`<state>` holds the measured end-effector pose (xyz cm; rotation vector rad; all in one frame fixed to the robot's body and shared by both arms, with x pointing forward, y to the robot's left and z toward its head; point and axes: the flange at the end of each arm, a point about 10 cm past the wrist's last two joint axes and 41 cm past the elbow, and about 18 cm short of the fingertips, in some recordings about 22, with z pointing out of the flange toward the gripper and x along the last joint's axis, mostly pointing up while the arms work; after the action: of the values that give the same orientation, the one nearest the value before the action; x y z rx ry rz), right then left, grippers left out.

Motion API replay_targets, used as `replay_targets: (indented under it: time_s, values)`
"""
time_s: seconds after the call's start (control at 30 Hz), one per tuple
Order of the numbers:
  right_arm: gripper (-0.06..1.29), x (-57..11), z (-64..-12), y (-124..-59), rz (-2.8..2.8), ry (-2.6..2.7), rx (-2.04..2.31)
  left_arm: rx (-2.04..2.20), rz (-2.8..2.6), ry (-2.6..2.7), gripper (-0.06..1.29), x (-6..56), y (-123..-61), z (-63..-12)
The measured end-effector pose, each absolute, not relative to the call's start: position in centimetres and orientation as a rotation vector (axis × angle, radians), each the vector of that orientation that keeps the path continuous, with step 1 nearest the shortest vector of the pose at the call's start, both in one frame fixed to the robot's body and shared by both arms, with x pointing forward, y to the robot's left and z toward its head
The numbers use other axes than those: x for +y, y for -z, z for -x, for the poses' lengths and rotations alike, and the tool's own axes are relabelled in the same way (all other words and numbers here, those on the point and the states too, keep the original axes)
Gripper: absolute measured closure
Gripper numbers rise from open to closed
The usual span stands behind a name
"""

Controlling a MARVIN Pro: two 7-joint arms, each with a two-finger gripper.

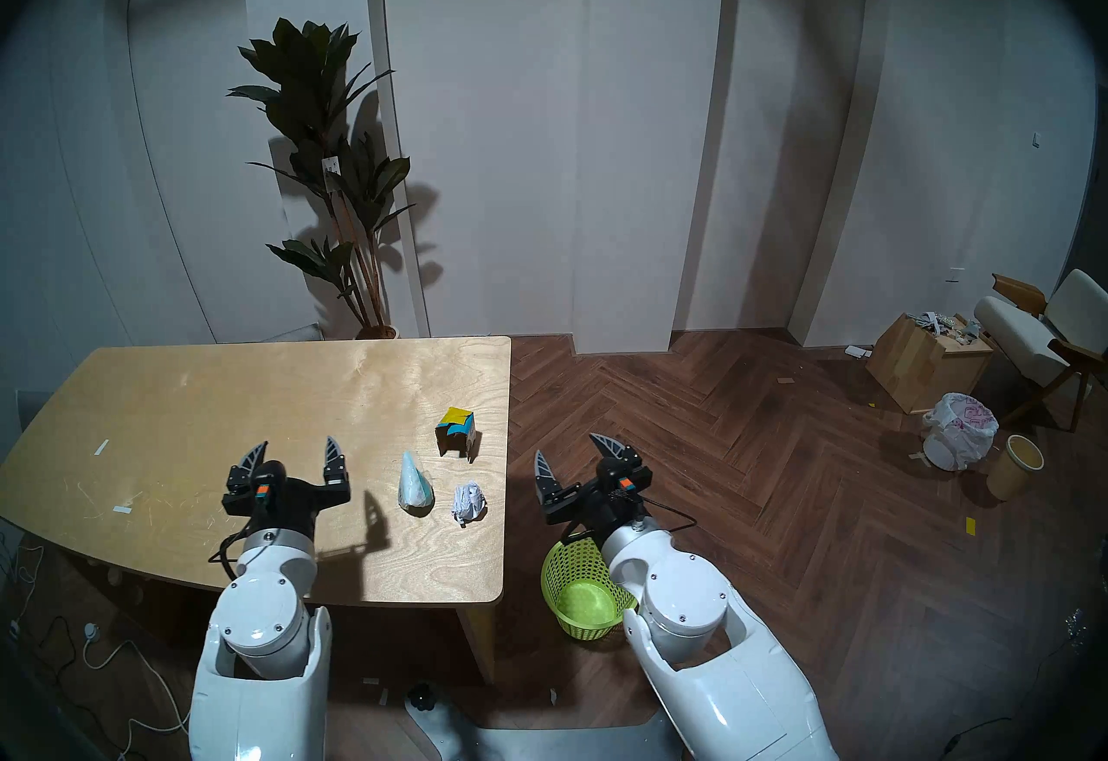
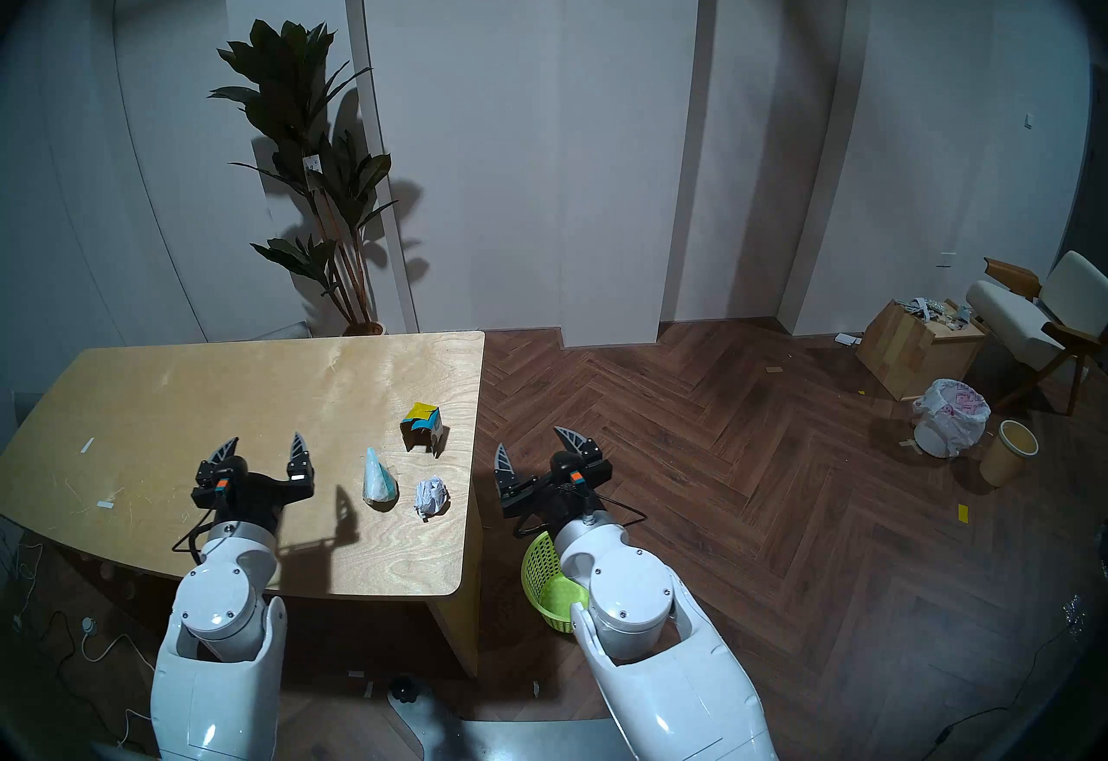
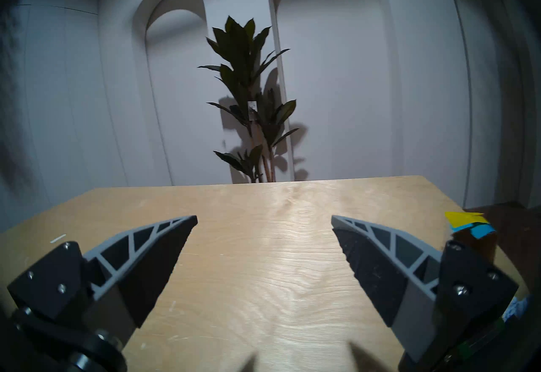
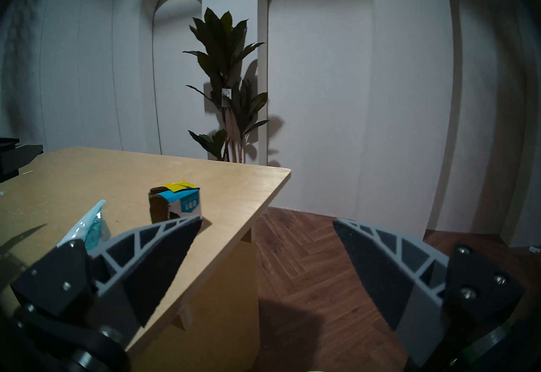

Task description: Put the trash into the trash bin on the ground

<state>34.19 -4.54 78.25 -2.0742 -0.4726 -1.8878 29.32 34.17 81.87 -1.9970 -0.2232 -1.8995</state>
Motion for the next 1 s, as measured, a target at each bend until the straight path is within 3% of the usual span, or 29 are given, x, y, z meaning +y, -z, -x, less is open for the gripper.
replay_targets:
  time_s: [1.0]
  values:
    - [0.00, 5.5, -37.6, -81.7, 2.080, 1.764, -0.473, -0.336, 1.989, 1.818, -0.01, 36.7, -80.8, -26.9]
